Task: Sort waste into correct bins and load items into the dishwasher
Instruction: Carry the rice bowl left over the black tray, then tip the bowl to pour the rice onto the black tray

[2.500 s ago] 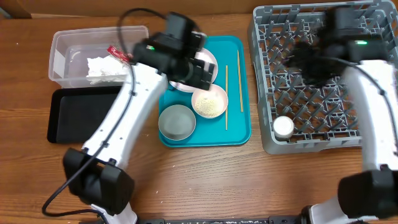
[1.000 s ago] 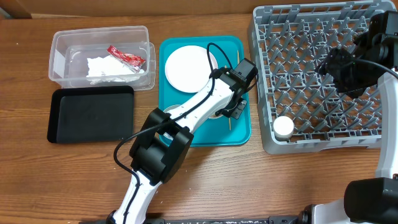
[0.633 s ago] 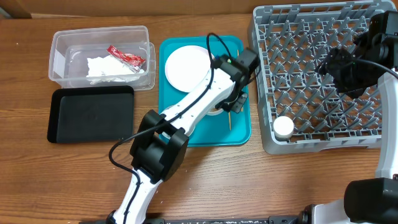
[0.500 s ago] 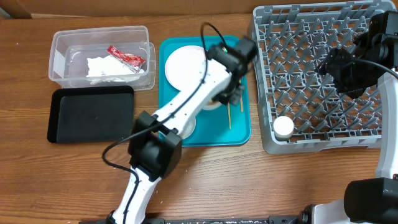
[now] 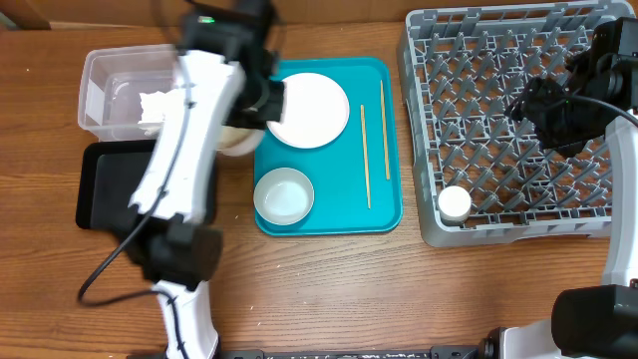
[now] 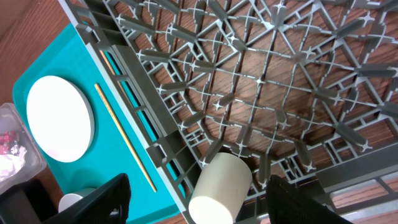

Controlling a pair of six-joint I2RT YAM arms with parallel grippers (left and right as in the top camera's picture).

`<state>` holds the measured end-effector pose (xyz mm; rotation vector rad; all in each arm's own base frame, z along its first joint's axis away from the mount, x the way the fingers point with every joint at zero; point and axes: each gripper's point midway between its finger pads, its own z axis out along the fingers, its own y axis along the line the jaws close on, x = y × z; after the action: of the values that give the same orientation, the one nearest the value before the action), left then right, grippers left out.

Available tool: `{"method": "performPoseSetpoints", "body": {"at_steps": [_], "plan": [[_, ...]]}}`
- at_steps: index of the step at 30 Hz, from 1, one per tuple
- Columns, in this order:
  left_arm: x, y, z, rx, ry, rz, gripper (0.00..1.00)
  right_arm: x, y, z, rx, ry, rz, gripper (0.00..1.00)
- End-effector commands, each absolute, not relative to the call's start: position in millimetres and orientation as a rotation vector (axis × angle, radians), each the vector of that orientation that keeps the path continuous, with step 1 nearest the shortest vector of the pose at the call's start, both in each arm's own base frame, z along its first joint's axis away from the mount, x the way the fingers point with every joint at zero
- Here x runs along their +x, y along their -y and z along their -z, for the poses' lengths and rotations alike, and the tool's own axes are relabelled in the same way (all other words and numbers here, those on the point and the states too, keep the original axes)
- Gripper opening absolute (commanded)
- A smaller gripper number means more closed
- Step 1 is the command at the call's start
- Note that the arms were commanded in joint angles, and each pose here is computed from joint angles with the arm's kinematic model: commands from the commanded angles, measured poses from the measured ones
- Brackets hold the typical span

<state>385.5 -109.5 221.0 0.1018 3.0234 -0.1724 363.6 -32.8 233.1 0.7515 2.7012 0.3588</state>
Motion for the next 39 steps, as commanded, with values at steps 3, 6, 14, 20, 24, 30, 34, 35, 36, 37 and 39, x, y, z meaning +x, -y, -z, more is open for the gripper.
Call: {"method": "performPoseSetpoints", "body": {"at_steps": [3,6,14,20,24,30,34,35,36,37,39], "plan": [[370,69,-262,0.018,-2.928,0.341,0.04,366,32,-243,0.724,-2.675,-0.358,0.71],[361,44,-257,-0.054,-2.943,0.398,0.04,366,32,-243,0.724,-2.675,-0.358,0.71],[353,5,-221,-0.183,-2.796,0.854,0.04,364,32,-242,0.727,-2.682,-0.358,0.71],[361,-20,-192,-0.371,-2.505,1.247,0.04,363,32,-242,0.729,-2.686,-0.358,0.72],[354,-40,-174,-0.490,-2.239,1.476,0.04,363,32,-242,0.729,-2.686,-0.358,0.72],[340,-78,-158,-0.607,-2.022,1.518,0.04,363,32,-242,0.728,-2.685,-0.358,0.71],[335,-96,-162,-0.637,-1.906,1.543,0.04,363,32,-242,0.728,-2.685,-0.358,0.71],[334,-101,-170,-0.634,-1.849,1.570,0.04,363,32,-242,0.728,-2.685,-0.358,0.72],[334,-102,-176,-0.622,-1.814,1.592,0.04,363,32,-242,0.728,-2.685,-0.358,0.71],[333,-102,-184,-0.606,-1.770,1.624,0.04,363,32,-242,0.728,-2.685,-0.358,0.71],[333,-103,-189,-0.647,-1.739,1.681,0.04,363,32,-242,0.728,-2.685,-0.358,0.71]]}}
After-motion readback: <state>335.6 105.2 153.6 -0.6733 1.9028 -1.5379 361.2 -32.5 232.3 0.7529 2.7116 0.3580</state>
